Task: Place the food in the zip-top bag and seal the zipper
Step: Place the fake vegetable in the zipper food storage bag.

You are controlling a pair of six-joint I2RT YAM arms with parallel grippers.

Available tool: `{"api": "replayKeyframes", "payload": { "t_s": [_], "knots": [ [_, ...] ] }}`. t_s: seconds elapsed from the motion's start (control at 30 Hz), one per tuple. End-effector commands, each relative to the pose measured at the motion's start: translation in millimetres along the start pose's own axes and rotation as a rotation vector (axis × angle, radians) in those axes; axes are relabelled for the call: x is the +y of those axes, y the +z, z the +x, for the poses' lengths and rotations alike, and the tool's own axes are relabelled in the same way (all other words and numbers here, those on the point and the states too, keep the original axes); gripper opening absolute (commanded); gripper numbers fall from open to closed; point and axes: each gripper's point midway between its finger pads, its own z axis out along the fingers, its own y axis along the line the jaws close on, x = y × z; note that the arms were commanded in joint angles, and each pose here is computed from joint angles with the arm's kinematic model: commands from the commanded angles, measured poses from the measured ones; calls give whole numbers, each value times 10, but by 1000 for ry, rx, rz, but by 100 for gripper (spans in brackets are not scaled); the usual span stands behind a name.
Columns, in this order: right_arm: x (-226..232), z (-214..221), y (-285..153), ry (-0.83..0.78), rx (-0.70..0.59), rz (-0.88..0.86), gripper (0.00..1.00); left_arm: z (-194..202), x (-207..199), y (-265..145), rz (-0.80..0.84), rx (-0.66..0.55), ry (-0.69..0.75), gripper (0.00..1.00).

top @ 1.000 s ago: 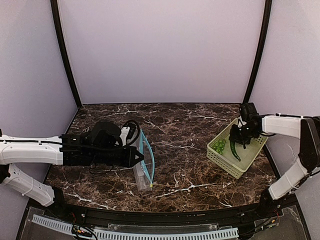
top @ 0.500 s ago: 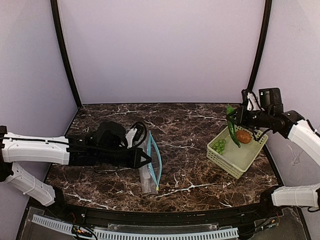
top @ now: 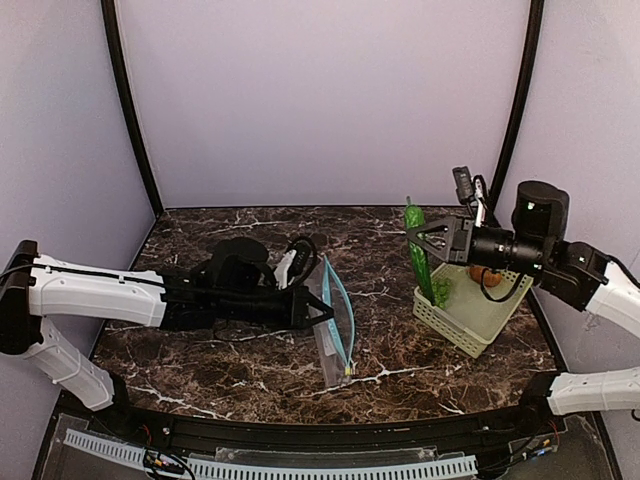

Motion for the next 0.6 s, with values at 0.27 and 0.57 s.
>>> {"api": "replayKeyframes", "payload": {
  "t_s": [0.27, 0.57],
  "knots": [
    [610, 109, 519, -75, -124, -158, 0, 99, 59, 36, 25, 5, -61, 1],
    [607, 444, 936, -98, -101, -134, 0, 150, 124, 55, 22, 6, -77, 1]
  ]
}}
